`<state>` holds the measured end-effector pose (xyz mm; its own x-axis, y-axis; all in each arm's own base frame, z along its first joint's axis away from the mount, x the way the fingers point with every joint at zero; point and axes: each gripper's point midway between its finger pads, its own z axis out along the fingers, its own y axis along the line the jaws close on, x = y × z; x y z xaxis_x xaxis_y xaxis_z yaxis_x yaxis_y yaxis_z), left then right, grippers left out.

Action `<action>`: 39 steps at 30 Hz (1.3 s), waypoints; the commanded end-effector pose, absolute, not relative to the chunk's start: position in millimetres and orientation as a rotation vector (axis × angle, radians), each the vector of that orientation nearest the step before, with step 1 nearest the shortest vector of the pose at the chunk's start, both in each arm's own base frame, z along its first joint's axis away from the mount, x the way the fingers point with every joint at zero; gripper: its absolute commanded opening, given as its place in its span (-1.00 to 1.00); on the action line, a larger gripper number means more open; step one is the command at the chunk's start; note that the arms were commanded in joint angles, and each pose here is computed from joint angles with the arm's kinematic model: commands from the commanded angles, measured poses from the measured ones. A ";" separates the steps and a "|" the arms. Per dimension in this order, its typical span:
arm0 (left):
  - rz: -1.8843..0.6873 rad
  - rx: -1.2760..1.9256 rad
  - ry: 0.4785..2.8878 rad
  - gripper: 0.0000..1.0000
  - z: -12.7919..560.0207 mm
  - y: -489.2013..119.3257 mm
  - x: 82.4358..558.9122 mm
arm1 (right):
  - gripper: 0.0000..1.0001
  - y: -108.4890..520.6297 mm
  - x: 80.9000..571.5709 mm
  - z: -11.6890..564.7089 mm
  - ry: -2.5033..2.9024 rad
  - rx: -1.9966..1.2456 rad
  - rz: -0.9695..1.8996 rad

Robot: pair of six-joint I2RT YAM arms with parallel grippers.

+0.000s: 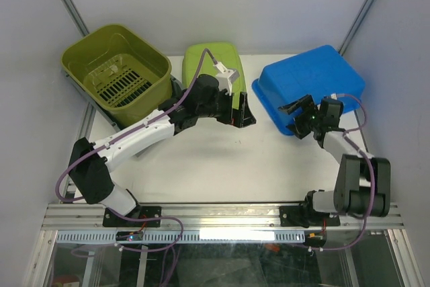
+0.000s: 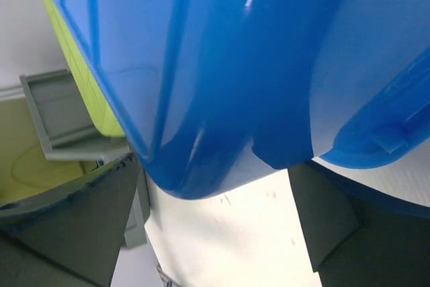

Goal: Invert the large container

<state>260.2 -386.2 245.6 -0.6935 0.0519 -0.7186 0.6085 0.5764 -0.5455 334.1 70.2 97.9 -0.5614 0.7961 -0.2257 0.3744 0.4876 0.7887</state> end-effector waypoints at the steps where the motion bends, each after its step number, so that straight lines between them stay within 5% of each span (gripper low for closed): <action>1: -1.089 0.500 2.046 0.98 283.7 -382.9 264.6 | 0.92 51.3 411.3 144.0 1.919 0.874 0.913; 10: -1.044 0.489 2.069 0.98 278.7 -382.1 271.3 | 0.92 64.4 463.3 171.8 1.900 0.804 0.946; 24: -0.955 0.448 2.067 0.98 277.2 -378.4 287.1 | 0.92 48.0 376.1 144.8 1.961 0.936 0.891; 39: -0.742 0.326 2.162 0.98 251.3 -355.7 306.9 | 0.92 66.2 484.9 150.4 1.915 0.806 0.948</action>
